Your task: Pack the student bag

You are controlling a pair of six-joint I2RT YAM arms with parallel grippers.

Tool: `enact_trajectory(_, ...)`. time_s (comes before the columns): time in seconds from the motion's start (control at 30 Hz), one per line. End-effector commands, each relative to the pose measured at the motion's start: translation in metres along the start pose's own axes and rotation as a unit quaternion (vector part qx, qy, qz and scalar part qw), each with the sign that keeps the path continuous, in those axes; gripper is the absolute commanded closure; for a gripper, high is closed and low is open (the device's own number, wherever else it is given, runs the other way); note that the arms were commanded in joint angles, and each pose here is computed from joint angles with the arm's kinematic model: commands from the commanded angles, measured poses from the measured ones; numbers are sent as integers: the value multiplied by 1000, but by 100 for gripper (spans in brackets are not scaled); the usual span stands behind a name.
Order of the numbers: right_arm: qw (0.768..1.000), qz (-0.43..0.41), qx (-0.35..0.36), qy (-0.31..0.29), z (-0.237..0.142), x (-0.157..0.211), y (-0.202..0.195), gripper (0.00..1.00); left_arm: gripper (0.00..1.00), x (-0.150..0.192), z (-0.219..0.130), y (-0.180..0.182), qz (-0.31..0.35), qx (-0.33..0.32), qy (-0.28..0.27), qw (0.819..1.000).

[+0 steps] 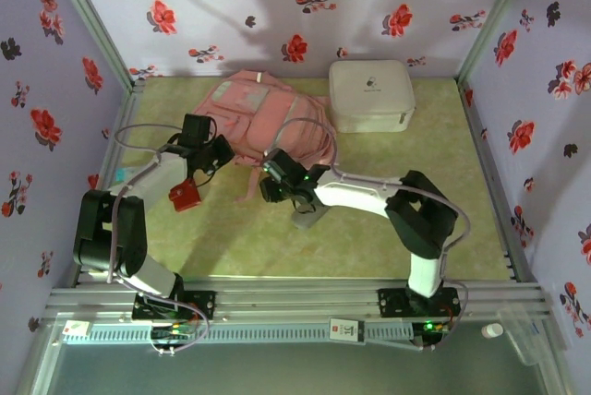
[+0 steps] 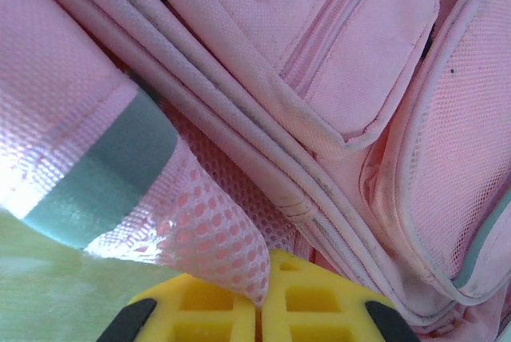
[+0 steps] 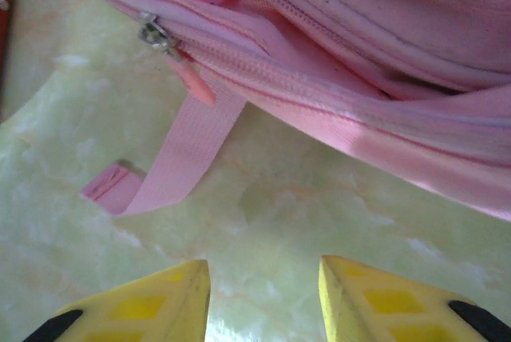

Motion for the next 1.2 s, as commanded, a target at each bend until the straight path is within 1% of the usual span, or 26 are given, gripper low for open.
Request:
enact_trajectory(0.0,999,9,-12,-47,6,-29,13,62,100,-5,-16,-26,18,49,-10,999)
enact_trajectory(0.17,998,10,-25,-58,20,-38,20,64,100,-5,-20,-27,21,50,-12,998)
enact_trajectory(0.37,997,9,12,-76,27,-51,19,67,100,-4,-23,-28,25,51,-9,998)
enact_trajectory(0.53,996,15,45,-76,34,-55,16,70,100,-2,-24,-29,28,54,-8,998)
enact_trajectory(0.83,994,15,49,-95,41,-68,21,71,100,0,-24,-33,34,61,0,998)
enact_trajectory(1.07,992,22,70,-100,44,-72,20,79,100,1,-25,-34,36,61,1,998)
enact_trajectory(1.17,990,27,97,-104,41,-71,13,85,100,1,-25,-33,38,58,-2,998)
Point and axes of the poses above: each hand's point on the last joint's axis, 136 mm out from that joint toward the fingers, its own z axis out along the fingers, its own y axis along the line the jaws close on, x = y × z, the point moved 8 cm from there along -z, back along the fingers, and after that the axes turned 3 degrees about -z, right-handed, at the moved point
